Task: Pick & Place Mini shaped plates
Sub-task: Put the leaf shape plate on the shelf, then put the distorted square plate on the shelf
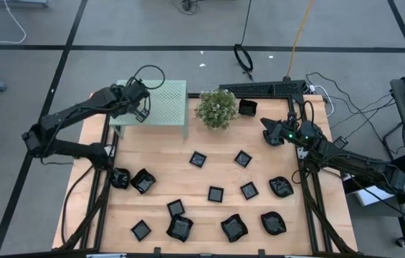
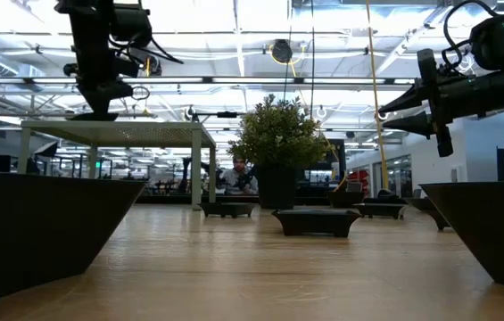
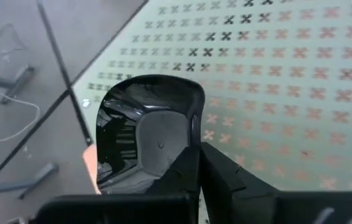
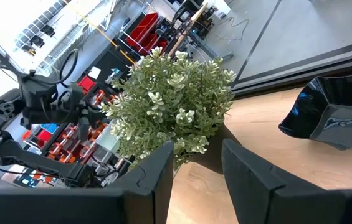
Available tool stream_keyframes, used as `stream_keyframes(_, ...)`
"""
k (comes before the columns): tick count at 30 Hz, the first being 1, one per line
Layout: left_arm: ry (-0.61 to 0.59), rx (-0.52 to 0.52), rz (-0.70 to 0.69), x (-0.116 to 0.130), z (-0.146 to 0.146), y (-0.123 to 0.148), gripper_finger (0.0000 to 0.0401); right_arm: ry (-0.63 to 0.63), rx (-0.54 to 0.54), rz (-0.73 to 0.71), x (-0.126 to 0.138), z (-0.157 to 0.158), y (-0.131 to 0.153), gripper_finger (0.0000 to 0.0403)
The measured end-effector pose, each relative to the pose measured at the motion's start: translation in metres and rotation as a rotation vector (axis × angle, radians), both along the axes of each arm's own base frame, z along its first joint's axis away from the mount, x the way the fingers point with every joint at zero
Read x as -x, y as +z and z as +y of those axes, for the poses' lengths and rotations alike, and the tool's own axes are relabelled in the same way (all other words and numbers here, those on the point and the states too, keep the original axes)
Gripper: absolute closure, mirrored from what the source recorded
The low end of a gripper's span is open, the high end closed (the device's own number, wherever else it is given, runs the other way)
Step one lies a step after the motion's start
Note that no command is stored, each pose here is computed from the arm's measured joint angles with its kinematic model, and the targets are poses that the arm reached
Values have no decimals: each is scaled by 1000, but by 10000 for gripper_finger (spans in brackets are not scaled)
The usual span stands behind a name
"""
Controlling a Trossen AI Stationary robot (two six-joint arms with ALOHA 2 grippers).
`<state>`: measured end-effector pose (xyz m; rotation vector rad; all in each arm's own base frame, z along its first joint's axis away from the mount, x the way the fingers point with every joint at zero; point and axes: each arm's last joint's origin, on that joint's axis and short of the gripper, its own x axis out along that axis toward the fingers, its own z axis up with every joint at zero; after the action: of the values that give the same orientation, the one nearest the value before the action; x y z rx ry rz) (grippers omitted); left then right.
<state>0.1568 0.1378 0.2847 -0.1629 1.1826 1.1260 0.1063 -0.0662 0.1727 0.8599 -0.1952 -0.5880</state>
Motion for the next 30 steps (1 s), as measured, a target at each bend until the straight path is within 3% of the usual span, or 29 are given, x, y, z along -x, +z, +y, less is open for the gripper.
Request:
stream_keyframes(12, -54, 23, 24, 0, 0, 0, 303, 0, 0, 0, 0, 0, 0, 280)
stream_keyframes(22, -207, -6, 13, -16, -19, 16, 215, 0, 0, 0, 0, 0, 0, 280)
stream_keyframes(27, -311, -36, -118, -31, -36, 48, 206, 0, 0, 0, 0, 0, 0, 280)
stream_keyframes(30, -379, 60, -280, -40, -50, 62, 210, 0, 0, 0, 0, 0, 0, 280)
